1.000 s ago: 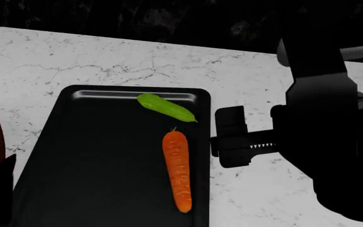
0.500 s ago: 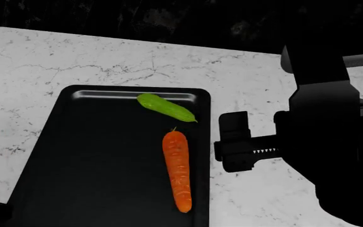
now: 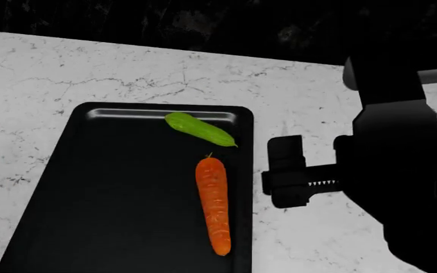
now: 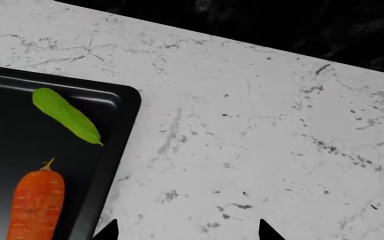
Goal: Place the two vegetables and bowl onto the tray for setting up a vegetable dip station.
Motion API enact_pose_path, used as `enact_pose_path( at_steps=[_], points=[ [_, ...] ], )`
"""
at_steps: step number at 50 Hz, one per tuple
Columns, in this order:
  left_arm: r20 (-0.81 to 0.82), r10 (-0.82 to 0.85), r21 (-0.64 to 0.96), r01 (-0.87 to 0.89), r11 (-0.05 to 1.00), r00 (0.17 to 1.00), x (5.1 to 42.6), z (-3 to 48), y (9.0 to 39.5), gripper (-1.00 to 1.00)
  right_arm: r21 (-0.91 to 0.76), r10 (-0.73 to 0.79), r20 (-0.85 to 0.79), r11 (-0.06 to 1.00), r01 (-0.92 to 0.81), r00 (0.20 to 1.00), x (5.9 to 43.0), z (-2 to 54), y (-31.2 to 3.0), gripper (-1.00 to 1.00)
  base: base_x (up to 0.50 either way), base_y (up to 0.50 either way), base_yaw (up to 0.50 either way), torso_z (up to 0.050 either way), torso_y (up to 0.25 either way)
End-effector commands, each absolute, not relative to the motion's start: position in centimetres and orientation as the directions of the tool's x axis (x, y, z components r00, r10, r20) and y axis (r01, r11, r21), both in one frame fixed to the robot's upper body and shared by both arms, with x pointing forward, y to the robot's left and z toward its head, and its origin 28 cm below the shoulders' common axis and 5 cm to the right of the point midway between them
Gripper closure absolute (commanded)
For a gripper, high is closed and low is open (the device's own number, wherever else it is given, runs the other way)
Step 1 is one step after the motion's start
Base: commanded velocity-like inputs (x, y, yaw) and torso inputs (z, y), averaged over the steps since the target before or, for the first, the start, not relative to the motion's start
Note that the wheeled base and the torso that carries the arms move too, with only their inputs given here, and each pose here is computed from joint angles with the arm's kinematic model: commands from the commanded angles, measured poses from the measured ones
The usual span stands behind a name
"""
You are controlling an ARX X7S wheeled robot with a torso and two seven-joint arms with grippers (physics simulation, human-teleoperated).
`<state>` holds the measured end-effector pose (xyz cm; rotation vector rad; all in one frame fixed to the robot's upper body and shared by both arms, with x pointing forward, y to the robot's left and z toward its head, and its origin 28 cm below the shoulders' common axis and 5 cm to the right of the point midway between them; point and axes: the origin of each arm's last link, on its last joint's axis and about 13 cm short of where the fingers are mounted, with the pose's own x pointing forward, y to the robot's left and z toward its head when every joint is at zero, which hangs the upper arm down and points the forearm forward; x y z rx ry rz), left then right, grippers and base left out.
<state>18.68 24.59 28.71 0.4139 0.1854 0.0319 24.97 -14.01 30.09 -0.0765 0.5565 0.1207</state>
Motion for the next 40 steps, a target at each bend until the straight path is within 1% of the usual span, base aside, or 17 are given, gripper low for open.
enact_pose_path(
  at_steps=[1, 5, 6, 10, 18, 21, 29, 33, 36, 38, 40],
  points=[
    [-0.178, -0.281, 0.476, 0.333, 0.814, 0.943, 18.4, 31.8, 23.4, 1.0, -0.012, 0.129, -0.5, 0.988, -0.156, 0.856, 25.1, 30.6, -13.9, -1.0, 0.0, 0.0, 0.0, 0.0, 0.0],
    [-0.162, -0.364, 0.528, 0.392, 0.753, 0.917, 18.2, 32.8, 23.0, 1.0, -0.004, 0.126, -0.492, 0.989, -0.147, 0.861, 25.2, 30.9, -14.1, -1.0, 0.0, 0.0, 0.0, 0.0, 0.0],
    [-0.149, -0.364, 0.549, 0.383, 0.743, 0.919, 18.2, 33.0, 23.0, 1.0, -0.002, 0.124, -0.489, 0.99, -0.144, 0.863, 25.2, 31.0, -14.2, -1.0, 0.0, 0.0, 0.0, 0.0, 0.0],
    [-0.126, -0.455, 0.589, 0.435, 0.681, 0.882, 18.0, 33.6, 22.5, 1.0, 0.006, 0.125, -0.479, 0.99, -0.139, 0.869, 25.2, 31.3, -14.3, -1.0, 0.0, 0.0, 0.0, 0.0, 0.0],
    [-0.2, -0.543, 0.632, 0.531, 0.565, 0.815, 18.3, 33.3, 22.0, 1.0, 0.003, 0.101, -0.477, 0.994, -0.113, 0.873, 25.3, 31.4, -14.8, -1.0, 0.0, 0.0, 0.0, 0.0, 0.0],
    [-0.233, -0.58, 0.637, 0.573, 0.515, 0.781, 18.6, 33.1, 21.7, 1.0, 0.005, 0.095, -0.476, 0.994, -0.106, 0.875, 25.4, 31.4, -15.0, -1.0, 0.0, 0.0, 0.0, 0.0, 0.0],
    [-0.247, -0.62, 0.6, 0.62, 0.505, 0.744, 19.6, 33.4, 21.5, 1.0, 0.014, 0.084, -0.482, 0.996, -0.088, 0.872, 25.3, 31.1, -15.3, -1.0, 0.0, 0.0, 0.0, 0.0, 0.0],
    [-0.256, -0.67, 0.582, 0.664, 0.469, 0.697, 20.0, 33.7, 21.7, 1.0, 0.015, 0.084, -0.483, 0.996, -0.088, 0.871, 25.3, 31.2, -15.3, -1.0, 0.0, 0.0, 0.0, 0.0, 0.0],
    [-0.275, -0.699, 0.564, 0.7, 0.439, 0.66, 20.8, 33.5, 21.6, 1.0, 0.023, 0.088, -0.484, 0.996, -0.088, 0.871, 25.6, 31.3, -15.4, -1.0, 0.0, 0.0, 0.0, 0.0, 0.0],
    [-0.299, -0.725, 0.56, 0.729, 0.394, 0.621, 21.5, 33.3, 21.7, 1.0, 0.037, 0.09, -0.481, 0.996, -0.082, 0.872, 25.8, 31.6, -15.6, -1.0, 0.0, 0.0, 0.0, 0.0, 0.0],
    [-0.319, -0.729, 0.55, 0.745, 0.378, 0.606, 22.2, 33.4, 21.8, 1.0, 0.047, 0.088, -0.474, 0.996, -0.074, 0.876, 25.9, 31.9, -15.8, -1.0, 0.0, 0.0, 0.0, 0.0, 0.0]
  ],
)
